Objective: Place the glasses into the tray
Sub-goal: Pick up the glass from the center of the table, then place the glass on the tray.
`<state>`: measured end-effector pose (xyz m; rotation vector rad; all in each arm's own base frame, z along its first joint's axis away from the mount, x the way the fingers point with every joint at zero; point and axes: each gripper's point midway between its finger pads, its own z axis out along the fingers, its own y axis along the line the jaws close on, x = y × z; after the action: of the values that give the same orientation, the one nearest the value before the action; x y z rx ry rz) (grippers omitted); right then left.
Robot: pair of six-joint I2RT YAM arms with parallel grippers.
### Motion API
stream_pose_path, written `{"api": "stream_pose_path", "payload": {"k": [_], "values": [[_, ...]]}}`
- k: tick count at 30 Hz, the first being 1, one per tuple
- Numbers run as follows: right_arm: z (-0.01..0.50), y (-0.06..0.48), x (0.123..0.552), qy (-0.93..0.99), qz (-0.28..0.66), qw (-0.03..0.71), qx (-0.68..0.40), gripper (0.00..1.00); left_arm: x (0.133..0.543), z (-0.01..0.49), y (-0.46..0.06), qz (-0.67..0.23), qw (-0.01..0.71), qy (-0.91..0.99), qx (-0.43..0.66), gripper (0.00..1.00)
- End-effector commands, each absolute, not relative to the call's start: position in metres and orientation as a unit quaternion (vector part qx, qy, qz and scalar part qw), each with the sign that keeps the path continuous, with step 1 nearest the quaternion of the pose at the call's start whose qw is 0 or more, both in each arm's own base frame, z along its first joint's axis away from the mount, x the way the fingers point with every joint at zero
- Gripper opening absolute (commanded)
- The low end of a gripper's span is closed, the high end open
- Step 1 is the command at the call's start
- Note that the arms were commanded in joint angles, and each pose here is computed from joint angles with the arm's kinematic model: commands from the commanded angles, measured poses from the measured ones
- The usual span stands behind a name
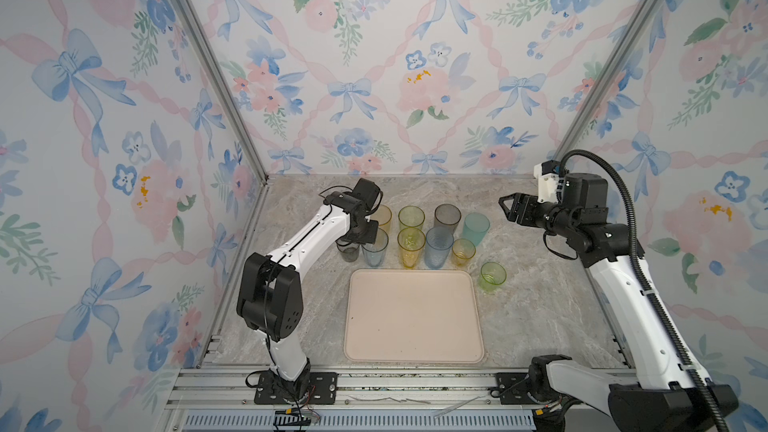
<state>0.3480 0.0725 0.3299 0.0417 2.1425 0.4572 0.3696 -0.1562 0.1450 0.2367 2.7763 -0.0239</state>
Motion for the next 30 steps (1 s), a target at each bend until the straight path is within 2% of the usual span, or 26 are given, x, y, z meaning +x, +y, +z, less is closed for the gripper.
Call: {"api": "stream_pose_path", "payload": {"k": [1,10,17,24,30], "values": [[0.329,0.072,0.342,0.870,0.191,0.454,0.018,0.73,0.371,0.161,-0.158,-0.008,0.188,0.978,0.089,0.03],[0.334,0.077,0.339,0.865,0.204,0.457,0.015,0.73,0.367,0.208,-0.155,-0.025,0.234,0.968,0.082,0.02],[0.335,0.082,0.334,0.865,0.209,0.457,0.008,0.73,0.345,0.223,-0.150,-0.033,0.236,0.968,0.081,0.02],[0.339,0.090,0.327,0.862,0.216,0.459,-0.001,0.73,0.301,0.218,-0.146,-0.034,0.207,0.974,0.085,0.02],[0.342,0.098,0.324,0.860,0.223,0.459,-0.010,0.73,0.272,0.194,-0.139,-0.031,0.176,0.981,0.072,0.02]]}}
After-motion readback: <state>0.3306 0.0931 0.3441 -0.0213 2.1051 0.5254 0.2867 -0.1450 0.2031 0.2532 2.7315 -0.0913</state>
